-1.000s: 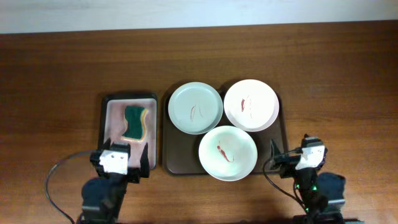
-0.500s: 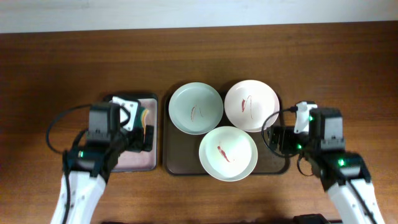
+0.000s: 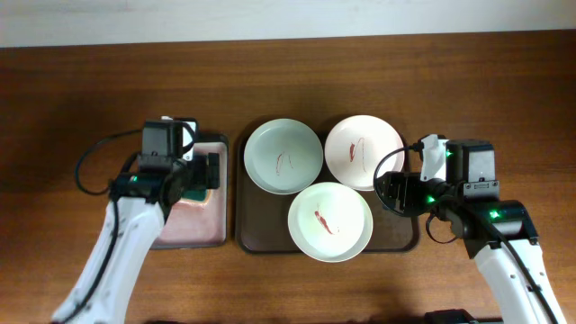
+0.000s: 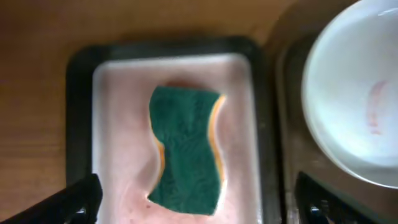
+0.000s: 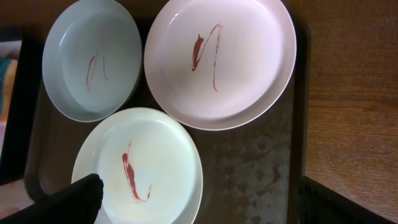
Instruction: Clean dirty plates on tray and stack at the side
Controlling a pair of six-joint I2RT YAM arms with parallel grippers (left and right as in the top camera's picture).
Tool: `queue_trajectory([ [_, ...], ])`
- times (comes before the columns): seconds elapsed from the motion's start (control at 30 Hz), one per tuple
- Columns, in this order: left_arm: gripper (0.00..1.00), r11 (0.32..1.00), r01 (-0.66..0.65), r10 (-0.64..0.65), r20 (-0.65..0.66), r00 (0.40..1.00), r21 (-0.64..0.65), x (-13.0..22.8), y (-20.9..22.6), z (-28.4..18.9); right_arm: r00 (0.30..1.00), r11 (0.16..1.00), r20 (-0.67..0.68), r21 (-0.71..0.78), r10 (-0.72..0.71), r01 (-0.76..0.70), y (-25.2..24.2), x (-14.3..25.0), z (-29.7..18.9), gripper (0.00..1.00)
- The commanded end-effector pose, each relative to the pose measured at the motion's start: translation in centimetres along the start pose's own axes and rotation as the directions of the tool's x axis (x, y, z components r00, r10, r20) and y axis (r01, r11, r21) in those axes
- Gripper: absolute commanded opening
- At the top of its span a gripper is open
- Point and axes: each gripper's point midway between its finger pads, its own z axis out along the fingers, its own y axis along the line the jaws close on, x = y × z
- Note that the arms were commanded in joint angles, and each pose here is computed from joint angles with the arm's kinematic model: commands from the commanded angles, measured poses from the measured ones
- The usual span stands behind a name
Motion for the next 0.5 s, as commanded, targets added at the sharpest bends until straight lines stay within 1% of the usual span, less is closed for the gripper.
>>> queue_trajectory([
  [0.0, 0.95, 0.999, 0.025, -0.029, -0.096, 0.995, -0.044, 1.3, 0.7, 3.3, 1.000, 1.000, 0.017, -0.012, 0.002, -0.001, 0.4, -0.8, -0.3, 0.99],
  [0.1, 0.93, 0.999, 0.018, -0.025, -0.160, 0.987, -0.047, 2.6, 0.6, 6.1, 1.000, 1.000, 0.018, -0.011, 0.002, -0.002, 0.3, -0.8, -0.3, 0.99],
  [0.2, 0.78, 0.999, 0.014, -0.023, -0.190, 0.982, -0.048, 3.3, 0.5, 8.0, 1.000, 1.000, 0.017, -0.012, 0.002, -0.002, 0.3, -0.8, -0.3, 0.99],
  [0.27, 0.76, 0.999, 0.012, -0.022, -0.207, 0.978, -0.049, 3.8, 0.4, 8.9, 1.000, 1.000, 0.017, -0.012, 0.002, -0.002, 0.3, -0.8, -0.3, 0.99],
  [0.37, 0.67, 0.999, 0.008, -0.020, -0.247, 0.969, -0.051, 4.9, 0.4, 10.0, 1.000, 1.000, 0.017, -0.012, 0.002, -0.002, 0.3, -0.8, -0.3, 0.99],
  [0.4, 0.62, 0.999, 0.007, -0.020, -0.255, 0.967, -0.051, 5.1, 0.4, 10.2, 1.000, 1.000, 0.016, -0.012, 0.002, -0.002, 0.3, -0.7, -0.3, 0.99],
  [0.43, 0.48, 0.999, 0.006, -0.019, -0.258, 0.966, -0.051, 5.2, 0.4, 10.3, 1.000, 1.000, 0.016, -0.012, 0.002, -0.002, 0.3, -0.7, -0.3, 0.99],
  [0.47, 0.42, 0.999, 0.007, -0.020, -0.257, 0.966, -0.051, 5.2, 0.4, 10.3, 1.000, 1.000, 0.016, -0.011, 0.002, -0.002, 0.3, -0.7, -0.3, 0.99],
])
